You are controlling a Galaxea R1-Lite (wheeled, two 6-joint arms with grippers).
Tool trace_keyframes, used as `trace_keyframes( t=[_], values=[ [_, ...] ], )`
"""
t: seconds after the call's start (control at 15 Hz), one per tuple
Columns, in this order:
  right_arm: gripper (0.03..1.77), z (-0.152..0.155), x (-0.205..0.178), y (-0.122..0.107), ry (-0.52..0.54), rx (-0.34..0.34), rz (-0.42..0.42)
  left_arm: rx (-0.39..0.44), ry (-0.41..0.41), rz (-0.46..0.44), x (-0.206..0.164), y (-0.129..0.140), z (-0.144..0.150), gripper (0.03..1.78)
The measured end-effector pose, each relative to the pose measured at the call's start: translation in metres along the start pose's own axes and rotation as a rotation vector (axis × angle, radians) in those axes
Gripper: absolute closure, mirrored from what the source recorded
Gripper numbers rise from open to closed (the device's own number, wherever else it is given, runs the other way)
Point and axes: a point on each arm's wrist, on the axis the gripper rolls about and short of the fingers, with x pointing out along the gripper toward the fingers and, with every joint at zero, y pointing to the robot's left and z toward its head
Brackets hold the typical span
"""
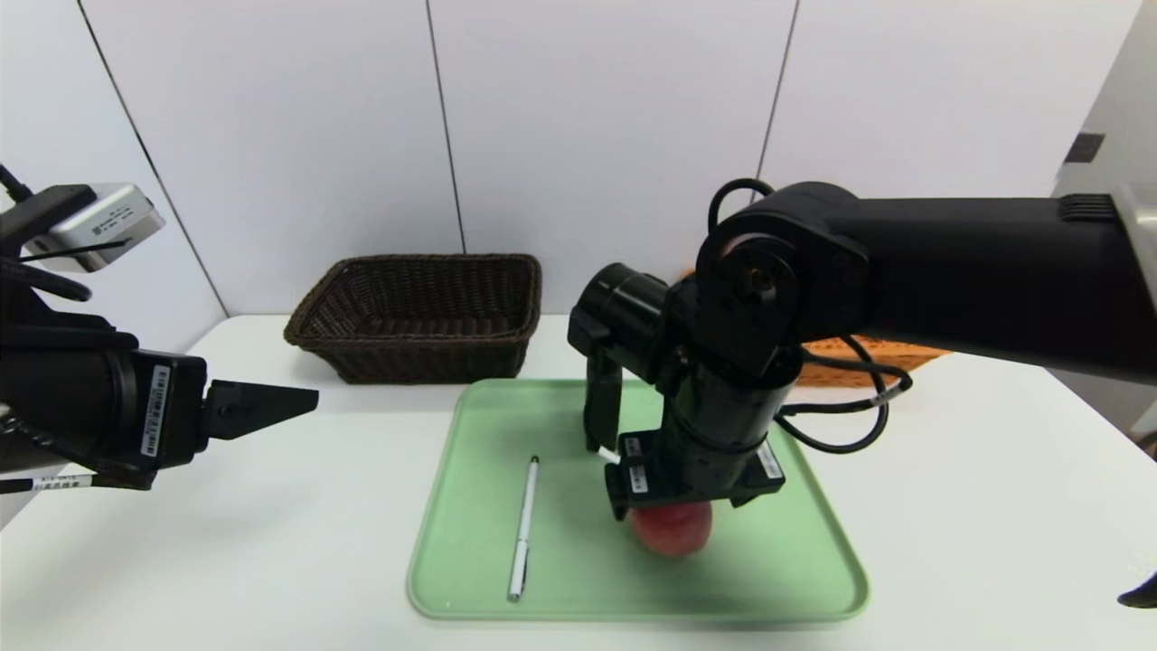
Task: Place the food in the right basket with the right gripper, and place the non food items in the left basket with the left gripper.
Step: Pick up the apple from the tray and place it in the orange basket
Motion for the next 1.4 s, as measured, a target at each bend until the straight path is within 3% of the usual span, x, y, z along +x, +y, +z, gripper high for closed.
trace_keyframes(
  t=[0.93,1.13,1.4],
  values=[
    [0.10,0.009,0.028,0.007,0.021,0.010,-0.026,0.003,0.017,-0.005,0.003,-0.001,-0.003,0.12],
    [0.58,0.011,0.030,0.009,0.005,0.014,-0.010,0.005,0.021,-0.008,0.004,-0.002,-0.003,0.12],
    [0.71,0.010,0.028,0.008,0.007,0.011,-0.009,0.005,0.024,-0.009,0.005,-0.002,-0.003,0.12]
  ],
)
